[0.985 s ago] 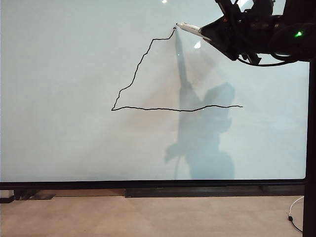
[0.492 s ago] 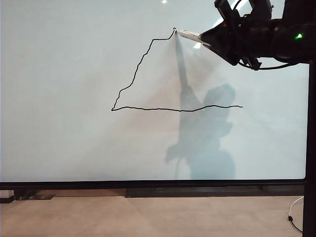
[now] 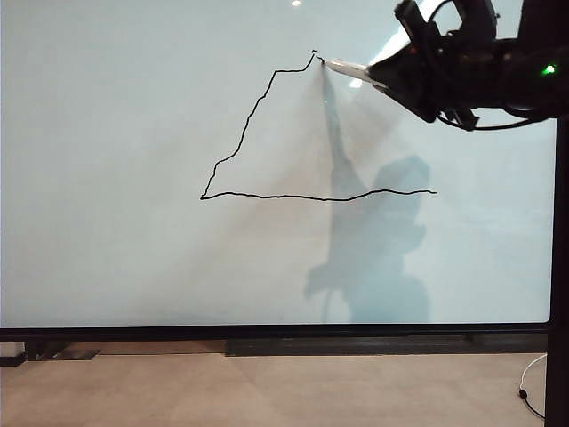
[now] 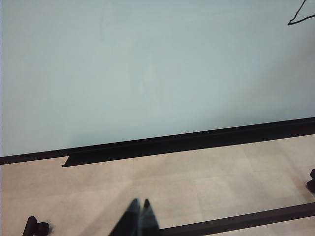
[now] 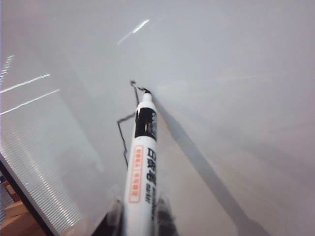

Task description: Pick up the pen on the shelf to the right of the whiteboard and draw a triangle.

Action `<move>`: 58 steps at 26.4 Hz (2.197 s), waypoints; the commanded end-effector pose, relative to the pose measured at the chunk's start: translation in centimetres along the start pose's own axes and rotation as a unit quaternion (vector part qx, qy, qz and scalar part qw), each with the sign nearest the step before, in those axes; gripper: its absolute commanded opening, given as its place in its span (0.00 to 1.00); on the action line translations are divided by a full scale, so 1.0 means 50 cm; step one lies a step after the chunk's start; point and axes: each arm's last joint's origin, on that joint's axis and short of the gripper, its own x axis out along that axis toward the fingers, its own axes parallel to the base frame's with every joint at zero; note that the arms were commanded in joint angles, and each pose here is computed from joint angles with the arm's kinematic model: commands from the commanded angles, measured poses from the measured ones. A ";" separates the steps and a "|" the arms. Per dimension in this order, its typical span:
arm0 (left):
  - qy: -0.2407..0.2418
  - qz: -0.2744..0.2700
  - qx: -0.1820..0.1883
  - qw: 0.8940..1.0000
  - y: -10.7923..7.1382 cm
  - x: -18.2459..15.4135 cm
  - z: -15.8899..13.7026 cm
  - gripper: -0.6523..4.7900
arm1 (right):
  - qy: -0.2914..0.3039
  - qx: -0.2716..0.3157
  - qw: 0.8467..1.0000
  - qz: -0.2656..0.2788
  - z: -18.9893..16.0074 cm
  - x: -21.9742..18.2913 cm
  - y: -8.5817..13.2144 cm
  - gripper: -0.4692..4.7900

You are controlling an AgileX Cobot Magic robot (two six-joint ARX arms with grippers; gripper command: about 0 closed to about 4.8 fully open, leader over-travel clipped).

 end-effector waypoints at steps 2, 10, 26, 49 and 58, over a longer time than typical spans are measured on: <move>0.003 -0.001 0.000 1.000 0.000 0.000 0.000 0.11 | -0.009 -0.002 1.000 -0.016 0.001 -0.014 -0.009 0.08; 0.003 -0.001 0.000 1.000 0.000 0.000 0.000 0.11 | -0.011 -0.008 0.999 -0.038 -0.001 -0.042 -0.031 0.08; 0.003 -0.001 0.000 1.000 0.000 0.000 0.000 0.11 | -0.008 -0.018 0.999 -0.031 0.007 -0.061 -0.049 0.08; 0.003 -0.001 0.000 1.000 0.000 0.000 0.000 0.11 | 0.002 0.000 0.998 -0.069 -0.022 -0.107 -0.088 0.08; 0.003 -0.001 0.000 1.000 0.000 0.000 0.000 0.11 | 0.011 0.003 0.996 -0.085 -0.032 -0.120 -0.105 0.08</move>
